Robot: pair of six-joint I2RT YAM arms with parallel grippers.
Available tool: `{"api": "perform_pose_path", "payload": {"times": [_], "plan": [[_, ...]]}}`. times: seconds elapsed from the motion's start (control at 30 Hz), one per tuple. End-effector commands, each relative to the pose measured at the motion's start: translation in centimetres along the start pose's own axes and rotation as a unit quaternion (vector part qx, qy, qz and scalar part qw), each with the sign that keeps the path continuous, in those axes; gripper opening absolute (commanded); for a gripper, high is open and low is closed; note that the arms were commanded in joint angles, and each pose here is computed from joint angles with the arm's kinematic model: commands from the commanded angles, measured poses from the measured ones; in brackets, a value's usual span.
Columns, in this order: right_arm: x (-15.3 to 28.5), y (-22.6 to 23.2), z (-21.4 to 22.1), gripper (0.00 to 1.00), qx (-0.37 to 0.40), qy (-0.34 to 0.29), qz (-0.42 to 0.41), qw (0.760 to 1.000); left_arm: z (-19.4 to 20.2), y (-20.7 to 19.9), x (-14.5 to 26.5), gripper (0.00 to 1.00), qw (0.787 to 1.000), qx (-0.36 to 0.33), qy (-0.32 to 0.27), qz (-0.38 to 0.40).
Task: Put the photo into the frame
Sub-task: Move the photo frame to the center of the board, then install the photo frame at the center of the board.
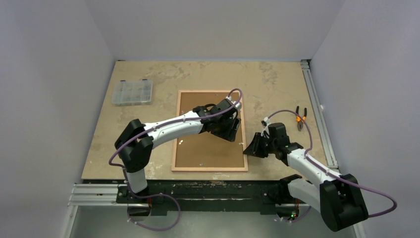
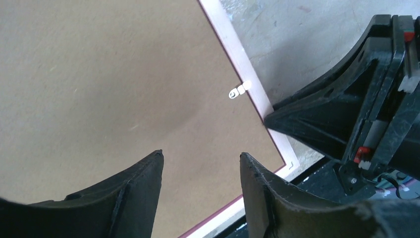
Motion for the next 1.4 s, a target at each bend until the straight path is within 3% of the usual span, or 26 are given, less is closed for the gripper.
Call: {"api": "perform_pose_path", "payload": {"times": [0.0, 0.3, 0.7, 1.17, 1.37], "plan": [[0.2, 0.5, 1.4, 0.0, -0.01, 0.035, -0.025, 0.999, -1.1, -1.7, -0.5, 0.56, 0.999, -0.041, -0.013, 0.007], [-0.1, 0.4, 1.5, 0.0, -0.012, 0.039, -0.02, 0.999, -0.5, -3.5, -3.2, 0.53, 0.995, -0.097, 0.009, 0.006], [0.0, 0.1, 1.5, 0.0, -0.017, 0.036, -0.007, 0.999, 1.4, -3.9, -6.3, 0.54, 0.984, -0.163, 0.006, -0.069], [-0.2, -0.2, 1.7, 0.0, -0.024, 0.04, 0.005, 0.999, 1.0, -2.1, -8.3, 0.39, 0.976, -0.14, -0.022, -0.164], [-0.4, -0.3, 1.8, 0.0, -0.027, 0.046, 0.01, 0.999, 0.7, -3.1, -8.1, 0.34, 0.984, -0.103, -0.044, -0.137]]}}
Point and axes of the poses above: each gripper's point midway between its finger pads, its own x axis back along the fingers, its own y axis along the line the jaws close on, z = x × y, the point moved 6 cm from there along x, back along the fingers, and after that the axes turned 10 degrees about x, right-handed, at the moved point
